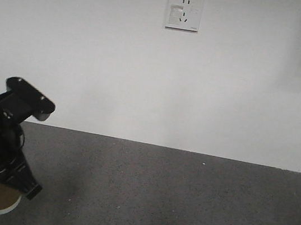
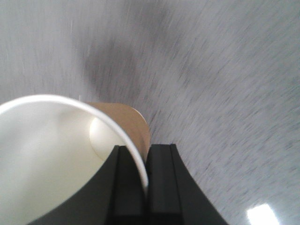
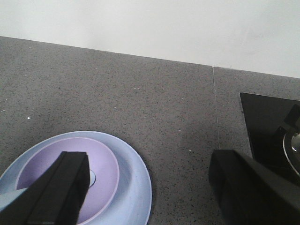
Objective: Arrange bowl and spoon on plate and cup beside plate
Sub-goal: 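Carry the paper cup with the left gripper beside the plate and set it down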
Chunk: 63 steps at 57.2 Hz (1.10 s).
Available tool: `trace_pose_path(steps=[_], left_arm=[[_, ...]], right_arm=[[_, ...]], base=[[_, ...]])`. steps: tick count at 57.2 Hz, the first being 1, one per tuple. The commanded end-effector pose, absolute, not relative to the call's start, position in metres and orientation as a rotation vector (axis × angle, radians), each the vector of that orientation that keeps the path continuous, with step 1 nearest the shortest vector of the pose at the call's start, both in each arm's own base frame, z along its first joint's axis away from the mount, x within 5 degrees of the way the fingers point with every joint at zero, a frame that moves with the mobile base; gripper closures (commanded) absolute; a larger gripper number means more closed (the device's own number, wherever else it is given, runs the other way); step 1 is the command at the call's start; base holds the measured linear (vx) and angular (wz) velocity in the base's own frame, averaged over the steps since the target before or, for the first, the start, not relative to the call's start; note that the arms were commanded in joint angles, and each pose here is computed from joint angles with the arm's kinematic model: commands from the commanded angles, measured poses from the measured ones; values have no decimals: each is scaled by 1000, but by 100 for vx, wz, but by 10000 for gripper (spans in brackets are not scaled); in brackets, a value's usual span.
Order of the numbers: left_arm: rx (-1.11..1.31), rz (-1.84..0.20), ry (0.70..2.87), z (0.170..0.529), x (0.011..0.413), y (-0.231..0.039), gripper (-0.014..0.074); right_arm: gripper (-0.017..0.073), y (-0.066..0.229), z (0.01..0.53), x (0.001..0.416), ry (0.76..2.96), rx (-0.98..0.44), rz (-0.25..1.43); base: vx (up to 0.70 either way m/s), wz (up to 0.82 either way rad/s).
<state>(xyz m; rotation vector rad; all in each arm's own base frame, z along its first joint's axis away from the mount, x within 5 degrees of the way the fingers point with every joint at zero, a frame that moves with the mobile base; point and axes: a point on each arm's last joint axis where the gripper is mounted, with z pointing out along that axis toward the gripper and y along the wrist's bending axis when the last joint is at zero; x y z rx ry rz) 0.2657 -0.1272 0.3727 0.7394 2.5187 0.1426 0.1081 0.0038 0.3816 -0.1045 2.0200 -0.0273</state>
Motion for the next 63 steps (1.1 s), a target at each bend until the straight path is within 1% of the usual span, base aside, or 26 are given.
trace_pose_path(steps=[1, 7, 13, 22, 31, 44, 63], left_arm=[[794, 37, 2357, 407, 255, -144, 600], [893, -88, 2311, 413, 249, -173, 600], [980, -176, 2284, 409, 248, -204, 600], [1102, -205, 2273, 389, 250, -248, 600], [1177, -207, 2279, 374, 255, -277, 600], [1252, -205, 2276, 361, 255, -303, 600], [1294, -164, 2351, 338, 262, -311, 594]], right_arm=[[-25, 4, 397, 111, 1921, -102, -27], [-25, 4, 397, 111, 1921, -102, -26], [-25, 4, 397, 111, 1921, -102, -26], [-25, 4, 397, 111, 1921, -101, -23], [-25, 4, 397, 111, 1921, -101, -21], [-25, 5, 397, 111, 1922, -98, -12], [-25, 5, 397, 111, 1922, -98, -11]], base=[[0, 0], [0, 0], [0, 0], [0, 0], [0, 0], [0, 0], [0, 0]])
